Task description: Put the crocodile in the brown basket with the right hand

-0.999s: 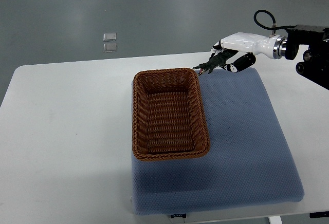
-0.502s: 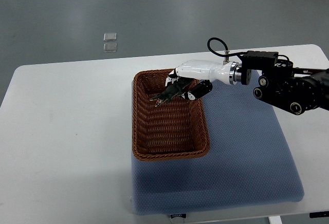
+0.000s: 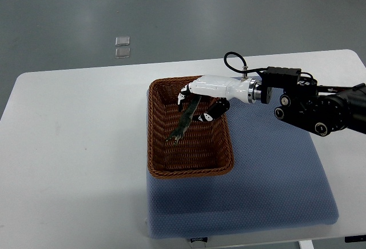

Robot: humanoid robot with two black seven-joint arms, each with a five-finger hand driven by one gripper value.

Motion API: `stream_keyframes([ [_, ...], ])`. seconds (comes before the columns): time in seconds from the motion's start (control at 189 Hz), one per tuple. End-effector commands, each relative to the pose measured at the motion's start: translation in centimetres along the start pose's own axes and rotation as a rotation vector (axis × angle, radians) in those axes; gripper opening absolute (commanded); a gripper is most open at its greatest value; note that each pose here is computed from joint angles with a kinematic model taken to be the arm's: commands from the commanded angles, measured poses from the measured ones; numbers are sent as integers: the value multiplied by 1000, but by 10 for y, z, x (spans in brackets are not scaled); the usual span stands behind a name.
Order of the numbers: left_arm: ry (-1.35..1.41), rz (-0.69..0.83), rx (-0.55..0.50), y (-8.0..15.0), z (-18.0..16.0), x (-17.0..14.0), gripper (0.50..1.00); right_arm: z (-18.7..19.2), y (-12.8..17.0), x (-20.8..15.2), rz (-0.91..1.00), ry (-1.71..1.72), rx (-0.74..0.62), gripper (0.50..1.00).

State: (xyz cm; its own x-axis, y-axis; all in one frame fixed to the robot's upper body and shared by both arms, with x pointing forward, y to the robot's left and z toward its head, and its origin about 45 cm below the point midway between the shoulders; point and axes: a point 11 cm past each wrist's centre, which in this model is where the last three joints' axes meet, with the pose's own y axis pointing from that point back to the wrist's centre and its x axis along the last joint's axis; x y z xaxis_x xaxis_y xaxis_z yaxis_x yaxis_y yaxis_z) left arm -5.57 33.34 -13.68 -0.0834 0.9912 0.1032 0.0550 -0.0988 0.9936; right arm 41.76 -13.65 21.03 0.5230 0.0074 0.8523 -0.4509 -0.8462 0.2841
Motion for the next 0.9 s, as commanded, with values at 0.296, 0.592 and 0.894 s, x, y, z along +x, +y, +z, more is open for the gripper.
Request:
stream_keyframes([
  [0.296, 0, 1, 0, 0, 0, 0, 1000, 15, 22, 40, 145, 23, -48, 928],
  [0.592, 0, -1, 0, 0, 0, 0, 1000, 42, 59, 59, 301, -452, -77, 928],
  [0.894, 0, -1, 0, 0, 0, 0, 1000, 87, 95, 19, 406, -1108, -218, 930],
])
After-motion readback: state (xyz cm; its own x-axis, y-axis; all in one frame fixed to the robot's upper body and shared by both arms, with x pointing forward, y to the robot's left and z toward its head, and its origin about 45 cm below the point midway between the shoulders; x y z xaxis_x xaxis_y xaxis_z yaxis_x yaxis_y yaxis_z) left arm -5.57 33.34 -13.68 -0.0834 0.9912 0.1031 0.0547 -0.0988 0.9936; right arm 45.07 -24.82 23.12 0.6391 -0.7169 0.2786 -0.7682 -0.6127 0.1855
